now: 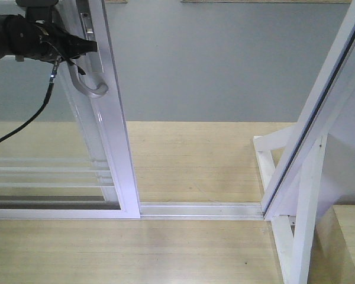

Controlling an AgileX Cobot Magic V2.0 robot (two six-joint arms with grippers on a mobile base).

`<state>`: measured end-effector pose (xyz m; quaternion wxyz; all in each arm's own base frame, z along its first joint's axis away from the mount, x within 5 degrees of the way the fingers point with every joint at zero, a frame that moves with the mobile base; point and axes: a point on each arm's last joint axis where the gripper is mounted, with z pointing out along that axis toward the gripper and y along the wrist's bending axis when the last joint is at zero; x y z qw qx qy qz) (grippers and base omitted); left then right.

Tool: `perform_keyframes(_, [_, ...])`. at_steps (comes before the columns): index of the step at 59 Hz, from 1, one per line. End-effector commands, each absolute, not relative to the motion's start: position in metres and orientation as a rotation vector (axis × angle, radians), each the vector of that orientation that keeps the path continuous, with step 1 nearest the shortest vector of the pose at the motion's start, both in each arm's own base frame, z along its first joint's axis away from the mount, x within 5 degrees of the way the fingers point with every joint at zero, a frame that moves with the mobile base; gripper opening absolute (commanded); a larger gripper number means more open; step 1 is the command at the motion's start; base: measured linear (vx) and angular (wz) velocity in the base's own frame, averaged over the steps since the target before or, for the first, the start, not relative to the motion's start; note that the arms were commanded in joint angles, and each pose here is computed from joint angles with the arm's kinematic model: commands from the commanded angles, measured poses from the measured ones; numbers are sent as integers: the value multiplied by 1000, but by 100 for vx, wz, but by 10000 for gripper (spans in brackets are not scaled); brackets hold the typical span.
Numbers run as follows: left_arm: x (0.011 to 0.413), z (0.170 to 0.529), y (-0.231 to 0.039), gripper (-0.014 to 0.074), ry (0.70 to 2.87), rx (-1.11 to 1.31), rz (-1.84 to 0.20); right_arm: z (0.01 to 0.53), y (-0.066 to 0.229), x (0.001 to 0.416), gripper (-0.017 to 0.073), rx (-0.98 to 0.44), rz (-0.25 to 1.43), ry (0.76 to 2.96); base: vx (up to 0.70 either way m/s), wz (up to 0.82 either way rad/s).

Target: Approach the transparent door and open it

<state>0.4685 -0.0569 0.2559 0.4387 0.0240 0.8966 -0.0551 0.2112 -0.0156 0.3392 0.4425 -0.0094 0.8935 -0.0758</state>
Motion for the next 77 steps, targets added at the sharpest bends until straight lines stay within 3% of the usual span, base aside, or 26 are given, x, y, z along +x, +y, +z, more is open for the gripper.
perform_keyframes(1, [475,338,-39,0,1810,26,-102,357,-17,213,563,-32,-202,2106,0,2])
perform_keyframes(22, [473,328,-5,24,1927,-32,-48,357,-17,213,563,-29,-200,2106,0,1])
perform_keyframes(40, [454,349,21,78,1979,-13,33,356,-17,212,563,-28,-201,2116,0,0])
perform_keyframes(49, [441,364,21,200,2002,11,44,356,-17,212,563,-28,-200,2114,0,0])
perform_keyframes(59, [425,379,18,424,2029,-10,6,356,-17,212,563,-28,-200,2114,0,-1])
perform_keyframes(66, [413,395,18,535,2013,-4,10,356,-17,212,563,-29,-201,2113,0,0])
perform_keyframes(77, [384,426,14,572,1991,-13,-26,356,-17,213,563,-29,-200,2110,0,0])
